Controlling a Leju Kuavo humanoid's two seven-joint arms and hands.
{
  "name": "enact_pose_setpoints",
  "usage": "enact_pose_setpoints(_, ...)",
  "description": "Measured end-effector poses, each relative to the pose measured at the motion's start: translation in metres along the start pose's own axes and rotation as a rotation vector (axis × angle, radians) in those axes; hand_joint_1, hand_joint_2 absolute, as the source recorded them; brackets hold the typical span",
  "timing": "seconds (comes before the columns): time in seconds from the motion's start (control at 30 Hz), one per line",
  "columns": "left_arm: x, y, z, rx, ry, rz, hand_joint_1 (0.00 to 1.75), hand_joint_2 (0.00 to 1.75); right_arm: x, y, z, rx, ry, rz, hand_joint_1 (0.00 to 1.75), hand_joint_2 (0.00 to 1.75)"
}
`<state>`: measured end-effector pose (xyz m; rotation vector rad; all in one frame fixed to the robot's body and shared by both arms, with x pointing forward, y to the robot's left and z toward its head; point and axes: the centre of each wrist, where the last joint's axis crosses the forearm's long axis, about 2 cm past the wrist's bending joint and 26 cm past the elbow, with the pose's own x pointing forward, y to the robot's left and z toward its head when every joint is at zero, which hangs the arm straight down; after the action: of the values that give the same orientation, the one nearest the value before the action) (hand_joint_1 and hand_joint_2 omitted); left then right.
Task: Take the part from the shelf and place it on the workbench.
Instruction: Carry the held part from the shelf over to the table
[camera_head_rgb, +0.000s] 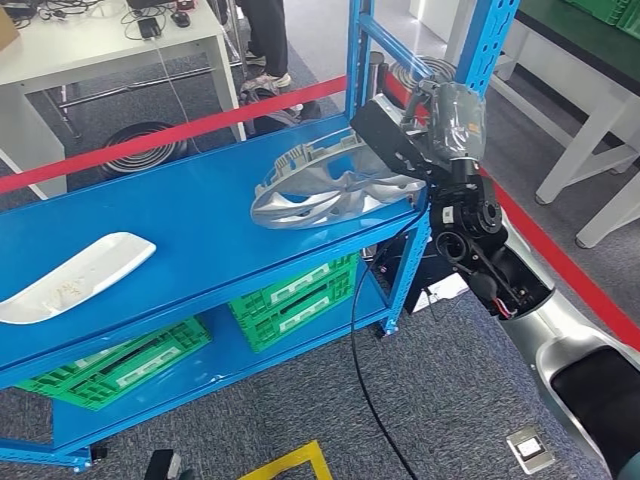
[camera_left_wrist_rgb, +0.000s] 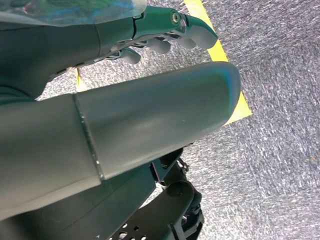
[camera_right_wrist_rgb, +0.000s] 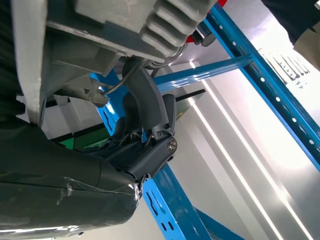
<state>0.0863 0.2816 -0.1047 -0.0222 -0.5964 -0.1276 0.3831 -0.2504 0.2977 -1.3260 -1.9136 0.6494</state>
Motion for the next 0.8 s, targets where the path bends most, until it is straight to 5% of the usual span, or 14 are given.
enact_pose_setpoints(0.57, 0.000, 0.000, 0.000, 0.000, 0.000, 0.000, 0.00, 0.00, 0.000, 0.000, 0.000, -0.001, -0.001, -0.002, 1.75, 1.75)
enact_pose_setpoints(0.7, 0.000, 0.000, 0.000, -0.001, -0.002, -0.004, 0.00, 1.75, 0.001, -0.001, -0.001, 0.010, -0.001, -0.007, 1.75, 1.75)
enact_pose_setpoints(0.8, 0.004, -0.001, -0.001, -0.004, -0.018, -0.039, 0.00, 1.75, 0.007, -0.011, -0.023, 0.160, 0.010, -0.083, 1.75, 1.75)
